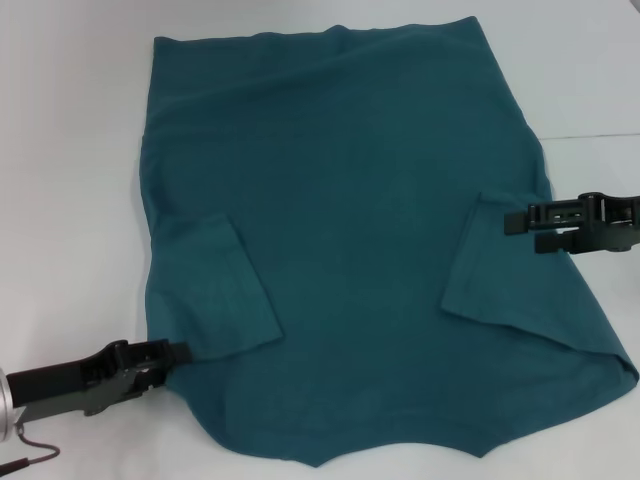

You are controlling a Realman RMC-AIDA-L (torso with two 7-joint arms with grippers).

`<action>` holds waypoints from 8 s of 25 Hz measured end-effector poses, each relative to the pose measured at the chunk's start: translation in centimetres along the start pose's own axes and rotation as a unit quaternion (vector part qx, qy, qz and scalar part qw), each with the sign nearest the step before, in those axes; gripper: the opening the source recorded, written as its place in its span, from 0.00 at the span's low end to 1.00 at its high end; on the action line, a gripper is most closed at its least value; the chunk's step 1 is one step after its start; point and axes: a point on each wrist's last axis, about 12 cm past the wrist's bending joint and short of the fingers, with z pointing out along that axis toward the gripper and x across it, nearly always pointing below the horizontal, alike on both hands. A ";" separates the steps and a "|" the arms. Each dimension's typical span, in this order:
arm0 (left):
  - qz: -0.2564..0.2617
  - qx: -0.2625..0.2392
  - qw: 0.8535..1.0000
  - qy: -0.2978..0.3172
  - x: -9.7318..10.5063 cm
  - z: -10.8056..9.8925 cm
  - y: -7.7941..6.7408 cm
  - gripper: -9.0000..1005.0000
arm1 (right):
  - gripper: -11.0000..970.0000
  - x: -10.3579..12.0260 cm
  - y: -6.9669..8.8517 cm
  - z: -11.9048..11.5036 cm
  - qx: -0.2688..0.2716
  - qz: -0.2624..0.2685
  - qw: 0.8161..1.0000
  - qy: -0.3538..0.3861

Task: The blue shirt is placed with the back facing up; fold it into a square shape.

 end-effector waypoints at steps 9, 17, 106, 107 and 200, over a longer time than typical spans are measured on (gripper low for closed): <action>0.001 -0.005 1.000 0.004 0.0 0.0 0.1 0.36 | 0.86 -0.1 0.0 0.0 -0.001 0.000 1.000 -0.001; 0.001 -0.003 1.000 0.004 0.0 0.1 0.0 0.06 | 0.85 0.0 0.0 -0.1 -0.001 0.001 1.000 0.000; 0.000 0.049 0.999 -0.024 0.0 -1.6 -0.1 0.04 | 0.79 4.4 -3.2 -0.5 0.151 -0.039 0.975 0.161; 0.000 0.049 0.999 -0.024 0.0 -1.6 -0.1 0.04 | 0.79 4.3 -3.1 -0.5 0.149 -0.039 0.975 0.158; 0.040 0.071 0.990 0.119 -1.1 -5.5 -3.0 0.04 | 0.12 4.6 -0.5 -6.8 -0.024 -0.060 0.997 0.036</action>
